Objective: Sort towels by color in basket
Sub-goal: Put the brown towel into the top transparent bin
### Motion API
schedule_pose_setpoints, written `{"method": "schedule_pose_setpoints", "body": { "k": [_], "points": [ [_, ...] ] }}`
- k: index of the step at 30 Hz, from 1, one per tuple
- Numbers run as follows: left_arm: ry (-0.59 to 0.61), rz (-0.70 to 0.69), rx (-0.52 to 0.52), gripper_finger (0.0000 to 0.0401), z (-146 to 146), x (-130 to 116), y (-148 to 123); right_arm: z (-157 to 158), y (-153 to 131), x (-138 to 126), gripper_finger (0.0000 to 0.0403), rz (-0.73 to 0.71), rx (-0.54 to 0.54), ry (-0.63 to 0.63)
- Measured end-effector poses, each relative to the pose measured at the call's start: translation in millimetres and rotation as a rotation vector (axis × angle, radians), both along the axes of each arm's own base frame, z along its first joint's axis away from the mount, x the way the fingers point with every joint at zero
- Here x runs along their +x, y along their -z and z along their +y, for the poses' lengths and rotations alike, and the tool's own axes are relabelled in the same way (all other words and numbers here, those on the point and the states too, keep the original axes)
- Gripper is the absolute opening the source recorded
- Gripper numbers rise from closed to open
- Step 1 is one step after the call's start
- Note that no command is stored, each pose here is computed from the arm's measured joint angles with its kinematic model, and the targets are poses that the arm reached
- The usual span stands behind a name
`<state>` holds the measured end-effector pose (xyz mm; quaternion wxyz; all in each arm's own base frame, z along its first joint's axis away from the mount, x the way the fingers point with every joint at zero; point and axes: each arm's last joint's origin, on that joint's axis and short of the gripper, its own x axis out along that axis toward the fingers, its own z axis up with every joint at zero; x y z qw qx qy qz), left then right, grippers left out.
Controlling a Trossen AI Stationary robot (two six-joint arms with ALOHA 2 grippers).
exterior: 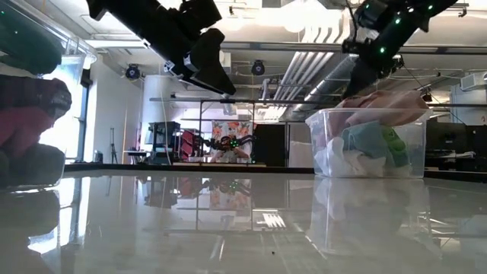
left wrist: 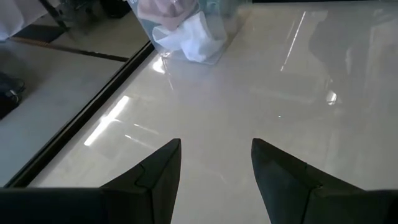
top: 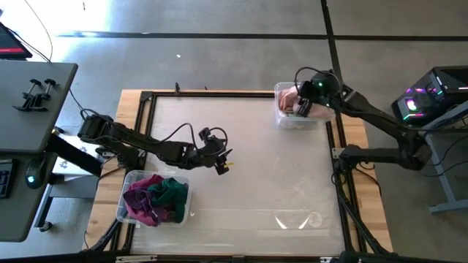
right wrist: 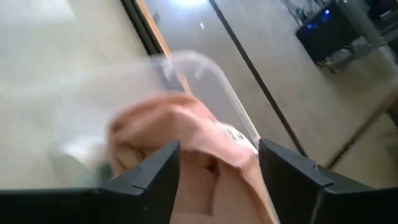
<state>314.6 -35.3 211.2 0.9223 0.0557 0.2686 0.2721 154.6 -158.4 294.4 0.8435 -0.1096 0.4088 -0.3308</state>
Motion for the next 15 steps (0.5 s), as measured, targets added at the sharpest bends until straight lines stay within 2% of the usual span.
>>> {"method": "schedule_pose_setpoints", "body": {
  "k": [3, 6, 9, 15],
  "points": [
    [0.013, 0.013, 0.020, 0.0184, 0.1, 0.2, -0.2, 4.7, -8.1, 0.6, 0.0228, -0.135, 0.024, 0.088],
    [0.017, 0.014, 0.026, 0.0184, 0.1, 0.3, -0.4, 3.6, -10.1, -3.6, 0.0228, -0.199, 0.128, 0.292],
    [0.017, 0.015, 0.027, 0.0184, 0.4, 0.4, -0.5, -3.4, -1.3, -4.7, 0.0211, -0.189, 0.226, 0.454],
    [0.017, -0.003, 0.025, 0.0184, 0.2, 1.4, -1.8, -32.6, 37.3, 8.7, 0.0140, -0.062, 0.312, 0.572]
  ]
}}
